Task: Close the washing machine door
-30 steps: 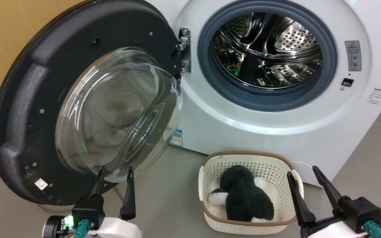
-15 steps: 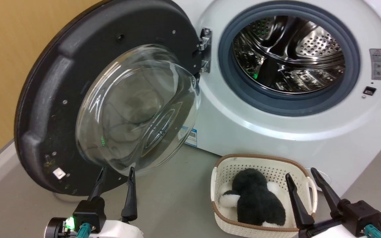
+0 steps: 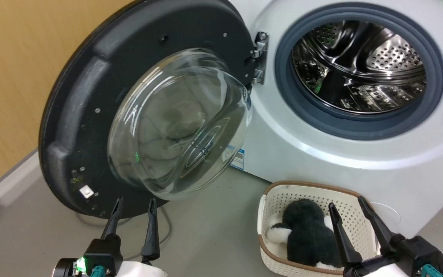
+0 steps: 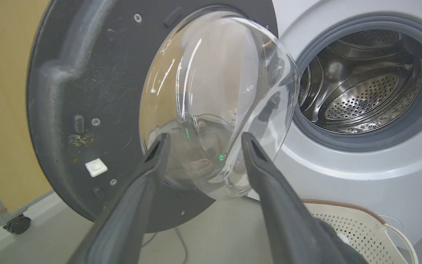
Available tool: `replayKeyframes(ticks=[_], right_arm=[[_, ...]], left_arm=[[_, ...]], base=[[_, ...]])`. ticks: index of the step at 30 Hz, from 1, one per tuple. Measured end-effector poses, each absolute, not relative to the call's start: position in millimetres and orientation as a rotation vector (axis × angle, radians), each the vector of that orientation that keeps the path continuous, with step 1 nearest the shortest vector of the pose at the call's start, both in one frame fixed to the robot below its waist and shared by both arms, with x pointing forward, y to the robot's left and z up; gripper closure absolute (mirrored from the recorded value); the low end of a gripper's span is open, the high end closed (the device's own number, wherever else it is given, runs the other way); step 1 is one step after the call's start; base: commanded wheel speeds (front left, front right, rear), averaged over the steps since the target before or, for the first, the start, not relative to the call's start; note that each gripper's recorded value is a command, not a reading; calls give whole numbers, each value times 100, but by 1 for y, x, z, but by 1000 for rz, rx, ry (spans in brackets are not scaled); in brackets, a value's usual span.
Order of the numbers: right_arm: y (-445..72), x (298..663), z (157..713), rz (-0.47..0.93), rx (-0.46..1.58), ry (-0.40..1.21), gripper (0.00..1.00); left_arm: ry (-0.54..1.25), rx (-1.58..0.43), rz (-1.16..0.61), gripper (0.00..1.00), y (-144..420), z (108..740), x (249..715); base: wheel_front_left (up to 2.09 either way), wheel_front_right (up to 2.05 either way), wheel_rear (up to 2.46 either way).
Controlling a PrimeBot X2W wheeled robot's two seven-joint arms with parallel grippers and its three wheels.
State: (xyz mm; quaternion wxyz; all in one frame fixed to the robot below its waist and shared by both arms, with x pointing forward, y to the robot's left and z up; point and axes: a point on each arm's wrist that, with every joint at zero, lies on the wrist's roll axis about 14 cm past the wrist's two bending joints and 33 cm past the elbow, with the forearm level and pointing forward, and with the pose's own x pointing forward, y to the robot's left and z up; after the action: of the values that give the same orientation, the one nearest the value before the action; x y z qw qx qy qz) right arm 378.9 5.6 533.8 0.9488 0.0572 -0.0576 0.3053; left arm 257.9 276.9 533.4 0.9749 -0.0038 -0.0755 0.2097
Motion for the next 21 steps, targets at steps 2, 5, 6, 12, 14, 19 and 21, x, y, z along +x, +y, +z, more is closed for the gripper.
replayKeyframes(ticks=[2,5,6,12,14,19,21], right_arm=[[9,378,535,630,120,-123,0],[18,376,536,661,128,-128,0],[19,376,536,665,131,-128,0],[27,375,538,692,148,-138,0],[30,374,538,701,149,-137,0],[32,374,536,708,153,-135,0],[32,374,536,709,154,-133,0]], left_arm=[[-156,-7,431,0,278,534,255],[-163,-3,446,0,281,534,250],[-165,-3,450,0,282,534,248],[-173,0,474,0,285,534,241],[-174,0,485,0,287,534,239],[-178,-11,495,0,289,534,236],[-179,-14,495,0,289,534,236]], base=[[0,0,0],[0,0,0],[0,0,0],[0,0,0],[0,0,0],[0,0,0],[0,0,0]])
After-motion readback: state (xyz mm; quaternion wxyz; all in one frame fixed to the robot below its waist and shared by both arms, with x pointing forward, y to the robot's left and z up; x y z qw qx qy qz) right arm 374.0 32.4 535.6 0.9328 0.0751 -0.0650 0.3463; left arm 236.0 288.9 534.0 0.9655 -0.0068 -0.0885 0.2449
